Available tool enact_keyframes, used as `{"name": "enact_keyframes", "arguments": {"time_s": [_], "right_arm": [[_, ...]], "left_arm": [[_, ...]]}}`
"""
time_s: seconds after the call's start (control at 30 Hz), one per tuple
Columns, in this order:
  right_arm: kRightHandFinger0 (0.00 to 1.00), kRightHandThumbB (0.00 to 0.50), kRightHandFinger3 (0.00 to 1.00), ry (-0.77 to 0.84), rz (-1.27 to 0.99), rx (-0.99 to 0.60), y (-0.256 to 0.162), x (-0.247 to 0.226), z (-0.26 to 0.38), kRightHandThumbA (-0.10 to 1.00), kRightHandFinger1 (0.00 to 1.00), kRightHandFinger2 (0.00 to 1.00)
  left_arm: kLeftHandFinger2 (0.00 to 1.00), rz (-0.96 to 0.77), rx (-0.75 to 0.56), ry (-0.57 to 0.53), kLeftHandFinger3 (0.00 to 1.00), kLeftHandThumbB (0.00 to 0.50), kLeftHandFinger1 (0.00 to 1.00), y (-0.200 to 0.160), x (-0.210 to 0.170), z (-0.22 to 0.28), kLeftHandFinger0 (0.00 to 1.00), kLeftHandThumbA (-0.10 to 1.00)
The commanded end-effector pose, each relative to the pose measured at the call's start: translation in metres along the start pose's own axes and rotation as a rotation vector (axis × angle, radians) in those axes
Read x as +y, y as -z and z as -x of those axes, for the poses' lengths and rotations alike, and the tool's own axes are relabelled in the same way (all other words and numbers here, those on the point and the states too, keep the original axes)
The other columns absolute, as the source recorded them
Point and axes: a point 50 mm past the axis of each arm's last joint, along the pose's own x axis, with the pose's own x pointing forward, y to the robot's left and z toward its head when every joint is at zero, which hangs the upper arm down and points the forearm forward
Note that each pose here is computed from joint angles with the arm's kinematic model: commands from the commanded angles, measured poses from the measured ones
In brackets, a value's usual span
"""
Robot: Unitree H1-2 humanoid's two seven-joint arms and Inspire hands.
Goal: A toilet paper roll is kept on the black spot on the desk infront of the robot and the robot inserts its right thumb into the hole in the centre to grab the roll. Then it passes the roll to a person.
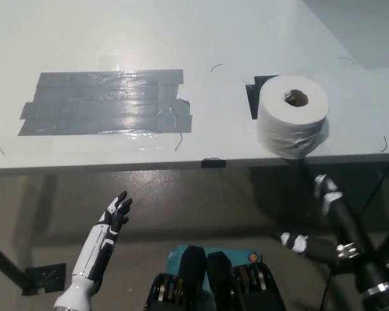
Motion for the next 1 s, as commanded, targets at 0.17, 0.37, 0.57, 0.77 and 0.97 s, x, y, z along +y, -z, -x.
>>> {"name": "enact_keyframes", "arguments": {"time_s": [0.17,0.37,0.57,0.77,0.97], "right_arm": [[1.0,0.329,1.0,0.148,0.256,-0.229,-0.136,-0.111,-0.073,1.0,1.0,1.0],[1.0,0.321,1.0,0.017,0.365,-0.042,-0.163,-0.159,-0.162,0.97,1.0,1.0],[1.0,0.286,1.0,-0.214,0.449,0.193,-0.173,-0.18,-0.257,0.86,1.0,1.0],[1.0,0.316,1.0,-0.356,0.514,0.448,-0.165,-0.171,-0.314,0.84,1.0,1.0],[1.0,0.383,1.0,-0.496,0.629,0.588,-0.153,-0.153,-0.339,0.76,1.0,1.0]], "left_arm": [[1.0,-0.009,-0.054,-0.004,1.0,0.139,1.0,-0.007,0.001,0.002,1.0,1.0],[1.0,0.001,-0.054,-0.013,1.0,0.139,1.0,-0.007,0.001,0.003,1.0,1.0],[1.0,-0.001,-0.063,-0.014,1.0,0.127,1.0,-0.009,0.002,0.001,1.0,1.0],[1.0,-0.004,-0.065,-0.009,1.0,0.143,1.0,-0.011,0.001,-0.001,1.0,1.0],[1.0,0.0,-0.061,-0.004,1.0,0.154,1.0,-0.013,-0.002,0.0,1.0,1.0]]}}
